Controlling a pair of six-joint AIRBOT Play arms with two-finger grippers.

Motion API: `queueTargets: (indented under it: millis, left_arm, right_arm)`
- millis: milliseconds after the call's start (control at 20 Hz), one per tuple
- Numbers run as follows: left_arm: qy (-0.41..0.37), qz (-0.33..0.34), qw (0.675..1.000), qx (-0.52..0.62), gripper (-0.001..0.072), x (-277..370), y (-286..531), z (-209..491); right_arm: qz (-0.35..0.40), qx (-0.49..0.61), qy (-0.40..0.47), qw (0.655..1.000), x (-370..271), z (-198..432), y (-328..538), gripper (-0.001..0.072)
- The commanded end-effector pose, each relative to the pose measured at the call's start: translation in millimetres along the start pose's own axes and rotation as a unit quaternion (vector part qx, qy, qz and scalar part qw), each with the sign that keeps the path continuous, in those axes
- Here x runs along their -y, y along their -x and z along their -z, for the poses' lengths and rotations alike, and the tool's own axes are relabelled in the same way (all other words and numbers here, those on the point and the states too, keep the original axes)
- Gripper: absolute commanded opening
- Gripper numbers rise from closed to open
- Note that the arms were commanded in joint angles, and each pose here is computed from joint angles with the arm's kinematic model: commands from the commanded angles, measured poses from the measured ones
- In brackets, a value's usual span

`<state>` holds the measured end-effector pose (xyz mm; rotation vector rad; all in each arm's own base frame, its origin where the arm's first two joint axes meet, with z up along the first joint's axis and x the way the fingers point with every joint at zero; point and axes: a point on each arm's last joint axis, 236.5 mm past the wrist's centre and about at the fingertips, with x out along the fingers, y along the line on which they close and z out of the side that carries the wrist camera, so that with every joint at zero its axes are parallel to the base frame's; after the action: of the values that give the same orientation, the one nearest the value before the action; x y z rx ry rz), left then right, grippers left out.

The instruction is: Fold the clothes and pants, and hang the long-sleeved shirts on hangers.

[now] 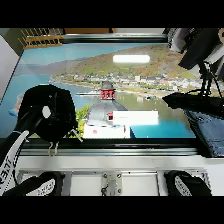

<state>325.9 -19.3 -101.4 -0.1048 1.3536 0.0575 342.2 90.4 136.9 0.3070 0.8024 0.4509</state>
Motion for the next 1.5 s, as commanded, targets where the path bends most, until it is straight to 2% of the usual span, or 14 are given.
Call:
queueTargets:
  millis: [0, 50, 200, 300, 450, 600, 650, 700, 750, 850, 1000, 1150, 1300, 1450]
  left_arm:
    - [-0.009, -0.001, 0.999, -0.030, 0.0096, 19, -19, 8]
    - [-0.012, 0.014, 1.000, -0.018, 0.0008, 34, -10, -4]
    - [-0.047, 0.093, 0.992, 0.076, 0.0007, 116, 47, -60]
    - [-0.108, 0.148, 0.972, 0.150, 0.0008, 193, 97, -87]
    - [-0.182, 0.213, 0.938, 0.205, 0.0008, 295, 142, -92]
    - [-0.221, 0.241, 0.922, 0.209, 0.0014, 360, 146, -86]
    - [-0.227, 0.243, 0.920, 0.208, 0.0263, 370, 144, -87]
    - [-0.228, 0.241, 0.922, 0.202, 0.0593, 373, 145, -90]
    - [-0.223, 0.233, 0.927, 0.190, 0.0617, 366, 146, -95]
    - [-0.193, 0.204, 0.947, 0.159, 0.0618, 325, 146, -109]
    - [-0.114, 0.156, 0.974, 0.122, 0.0618, 228, 132, -114]
    - [-0.015, 0.108, 0.991, 0.075, 0.0619, 125, 102, -75]
    - [0.075, 0.080, 0.994, 0.017, 0.0618, 55, 68, -17]
    - [0.186, 0.112, 0.976, -0.012, 0.0618, 30, 42, 23]
  right_arm:
    - [0.000, -0.001, 0.000, 1.000, 0, 0, 0, 0.0032]
    - [0.000, -0.001, 0.000, 1.000, 0, 0, 0, 0.0032]
    - [0.000, -0.001, 0.000, 1.000, 0, 0, 0, 0.0032]
    - [0.000, -0.001, 0.000, 1.000, 0, 0, 0, 0.0032]
    - [0.000, -0.001, 0.000, 1.000, 0, 0, 0, 0.0032]
    - [0.000, -0.001, 0.000, 1.000, 0, 0, 0, 0.0032]
    - [0.000, -0.001, 0.000, 1.000, 0, 0, 0, 0.0032]
    - [0.000, -0.001, 0.000, 1.000, 0, 0, 0, 0.0032]
    - [0.000, -0.001, 0.000, 1.000, 0, 0, 0, 0.0032]
    - [0.000, -0.001, 0.000, 1.000, 0, 0, 0, 0.0032]
    - [0.000, -0.001, 0.000, 1.000, 0, 0, 0, 0.0032]
    - [0.000, -0.001, 0.000, 1.000, 0, 0, 0, 0.0032]
    - [-0.008, 0.002, -0.005, 1.000, -4, -1, 0, 0.0032]
    - [-0.031, 0.012, -0.018, 0.999, -14, -6, 0, 0.0032]
